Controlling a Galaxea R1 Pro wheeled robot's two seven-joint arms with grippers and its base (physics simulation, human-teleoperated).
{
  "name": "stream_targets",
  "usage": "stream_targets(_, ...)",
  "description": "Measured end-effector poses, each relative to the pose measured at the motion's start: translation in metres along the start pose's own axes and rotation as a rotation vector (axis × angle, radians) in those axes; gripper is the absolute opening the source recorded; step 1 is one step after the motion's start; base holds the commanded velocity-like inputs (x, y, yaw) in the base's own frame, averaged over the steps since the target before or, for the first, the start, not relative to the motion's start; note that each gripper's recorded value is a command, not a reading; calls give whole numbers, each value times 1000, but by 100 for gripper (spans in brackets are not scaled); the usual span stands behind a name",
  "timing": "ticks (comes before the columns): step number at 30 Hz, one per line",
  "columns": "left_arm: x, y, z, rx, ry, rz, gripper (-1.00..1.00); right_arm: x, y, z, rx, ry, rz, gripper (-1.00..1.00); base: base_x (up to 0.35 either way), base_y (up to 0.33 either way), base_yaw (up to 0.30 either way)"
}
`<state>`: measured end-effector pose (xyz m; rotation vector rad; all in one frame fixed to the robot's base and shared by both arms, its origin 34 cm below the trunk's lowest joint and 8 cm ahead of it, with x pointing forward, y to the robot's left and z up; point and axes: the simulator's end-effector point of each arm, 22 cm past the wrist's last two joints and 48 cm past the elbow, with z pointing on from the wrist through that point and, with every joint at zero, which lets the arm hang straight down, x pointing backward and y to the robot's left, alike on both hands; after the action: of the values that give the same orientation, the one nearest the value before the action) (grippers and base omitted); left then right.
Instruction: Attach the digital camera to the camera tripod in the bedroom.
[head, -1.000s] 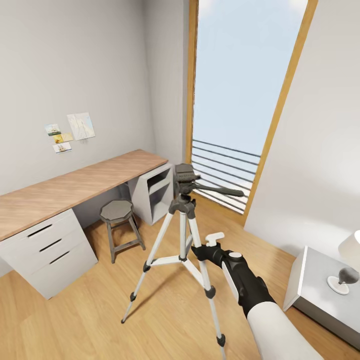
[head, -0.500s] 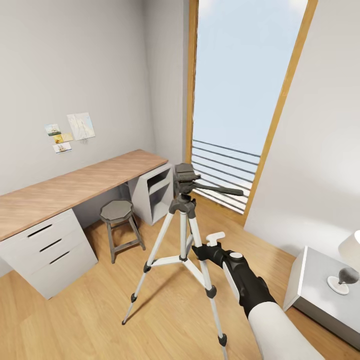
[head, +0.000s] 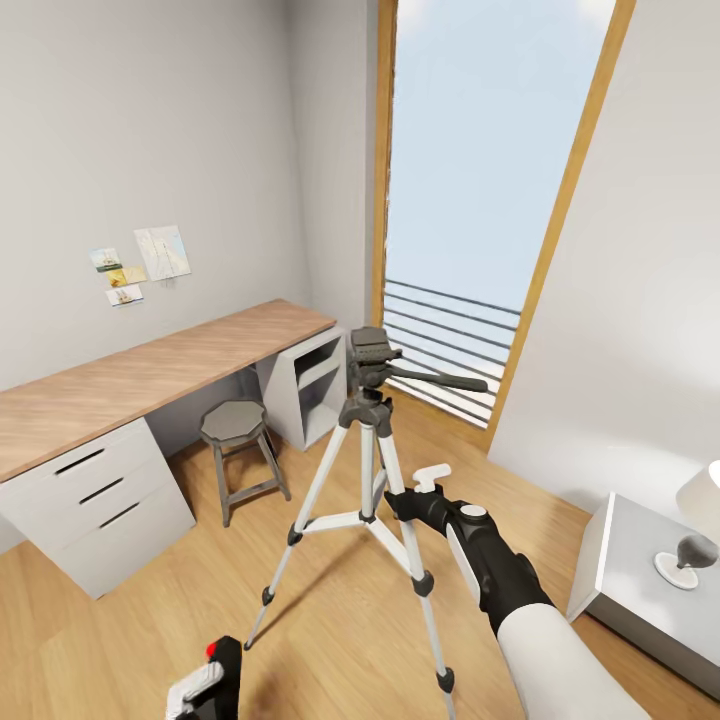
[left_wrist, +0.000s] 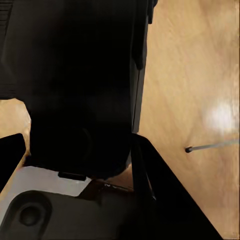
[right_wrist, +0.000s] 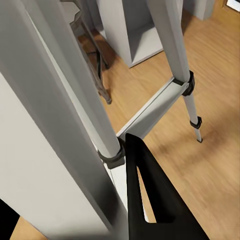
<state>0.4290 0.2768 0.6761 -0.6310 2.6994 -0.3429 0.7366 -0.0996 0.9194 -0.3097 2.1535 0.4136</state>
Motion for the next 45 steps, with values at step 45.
stream_targets(45, -485, -380, -329, 385, -477, 242, -100, 0, 0, 0, -4, 1, -8, -100, 0, 0, 0)
